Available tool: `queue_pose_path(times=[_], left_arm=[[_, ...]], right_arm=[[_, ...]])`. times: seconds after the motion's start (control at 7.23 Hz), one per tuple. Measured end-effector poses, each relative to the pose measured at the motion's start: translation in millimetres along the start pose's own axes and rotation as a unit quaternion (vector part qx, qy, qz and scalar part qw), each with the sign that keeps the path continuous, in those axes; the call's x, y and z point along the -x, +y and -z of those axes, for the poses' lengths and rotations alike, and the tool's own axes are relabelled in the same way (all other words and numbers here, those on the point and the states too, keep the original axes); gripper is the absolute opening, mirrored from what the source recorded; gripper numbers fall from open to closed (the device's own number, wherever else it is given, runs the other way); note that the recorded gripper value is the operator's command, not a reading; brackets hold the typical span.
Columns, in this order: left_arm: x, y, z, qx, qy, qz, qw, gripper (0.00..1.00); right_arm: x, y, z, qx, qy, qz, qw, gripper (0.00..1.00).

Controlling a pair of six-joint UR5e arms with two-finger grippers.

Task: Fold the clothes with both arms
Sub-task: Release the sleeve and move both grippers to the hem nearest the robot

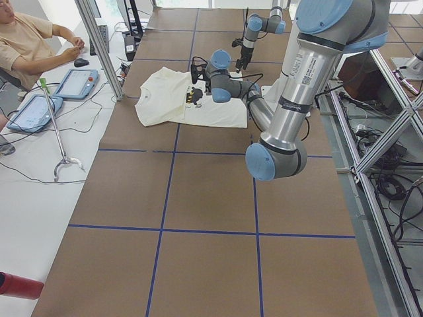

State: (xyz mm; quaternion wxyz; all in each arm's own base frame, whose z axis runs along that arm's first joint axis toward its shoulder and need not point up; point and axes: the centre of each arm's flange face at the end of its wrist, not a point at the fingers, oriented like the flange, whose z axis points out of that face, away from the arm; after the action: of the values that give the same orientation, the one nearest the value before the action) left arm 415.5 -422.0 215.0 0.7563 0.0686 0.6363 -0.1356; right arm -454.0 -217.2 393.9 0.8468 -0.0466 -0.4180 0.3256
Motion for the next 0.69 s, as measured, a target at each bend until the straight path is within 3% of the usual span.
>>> queue_pose_path(times=[0.69], left_arm=[[-1.5, -0.4, 2.2, -0.002, 0.002, 0.0, 1.0, 0.88]], right_arm=[[-5.2, 3.4, -4.4, -0.002, 0.005, 0.003, 1.0, 0.77]])
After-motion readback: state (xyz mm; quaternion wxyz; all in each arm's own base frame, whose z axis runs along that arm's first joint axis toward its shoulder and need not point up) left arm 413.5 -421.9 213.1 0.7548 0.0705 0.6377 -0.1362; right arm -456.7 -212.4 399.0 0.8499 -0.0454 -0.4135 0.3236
